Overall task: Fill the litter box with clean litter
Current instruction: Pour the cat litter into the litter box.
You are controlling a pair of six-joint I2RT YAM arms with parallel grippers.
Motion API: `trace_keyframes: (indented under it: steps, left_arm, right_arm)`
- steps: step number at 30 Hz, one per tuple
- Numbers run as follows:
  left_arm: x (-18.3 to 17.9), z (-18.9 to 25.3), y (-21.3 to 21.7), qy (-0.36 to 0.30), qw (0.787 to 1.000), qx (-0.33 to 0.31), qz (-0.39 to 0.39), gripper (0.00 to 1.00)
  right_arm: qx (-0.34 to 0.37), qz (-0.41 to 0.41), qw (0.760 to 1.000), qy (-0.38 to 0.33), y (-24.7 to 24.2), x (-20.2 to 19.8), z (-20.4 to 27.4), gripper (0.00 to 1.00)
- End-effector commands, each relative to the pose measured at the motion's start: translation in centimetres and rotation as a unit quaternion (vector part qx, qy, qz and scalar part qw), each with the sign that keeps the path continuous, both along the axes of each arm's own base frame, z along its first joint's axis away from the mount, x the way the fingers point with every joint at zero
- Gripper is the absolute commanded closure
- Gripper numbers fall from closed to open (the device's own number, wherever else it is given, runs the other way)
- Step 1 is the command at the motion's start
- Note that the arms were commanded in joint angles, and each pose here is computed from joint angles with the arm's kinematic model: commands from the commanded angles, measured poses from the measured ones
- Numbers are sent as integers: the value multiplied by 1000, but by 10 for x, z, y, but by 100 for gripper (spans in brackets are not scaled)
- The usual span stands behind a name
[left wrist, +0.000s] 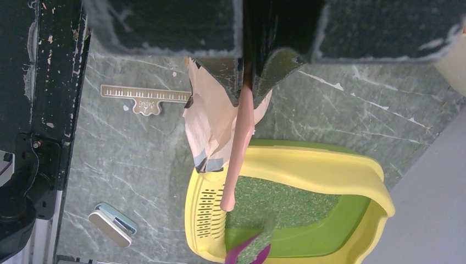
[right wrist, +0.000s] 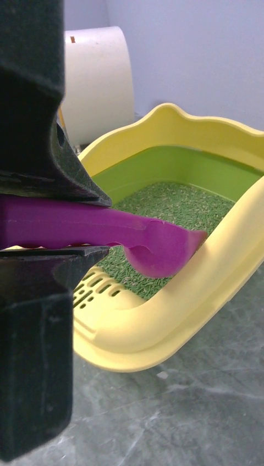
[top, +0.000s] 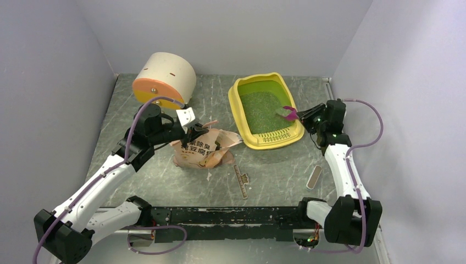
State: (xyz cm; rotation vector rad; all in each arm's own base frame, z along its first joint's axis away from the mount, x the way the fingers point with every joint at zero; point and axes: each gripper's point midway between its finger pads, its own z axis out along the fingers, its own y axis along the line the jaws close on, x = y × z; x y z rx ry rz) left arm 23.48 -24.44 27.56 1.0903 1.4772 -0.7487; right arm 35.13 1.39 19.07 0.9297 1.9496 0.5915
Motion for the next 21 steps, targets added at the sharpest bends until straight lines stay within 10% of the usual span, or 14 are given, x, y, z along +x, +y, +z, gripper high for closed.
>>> trace_keyframes:
  steps: [1,12,21]
  left_arm:
    - [-5,10,-4,-14,1000,-11,-18,95]
    - [-9,17,0,-17,1000,-14,-10,95]
    - [-12,18,2,-16,1000,-16,-8,95]
  right_arm:
    - [-16,-13,998,-66,-2,33,33,100]
    - [-28,15,996,-88,30,90,42,100]
    - [-49,160,985,-33,90,64,13,100]
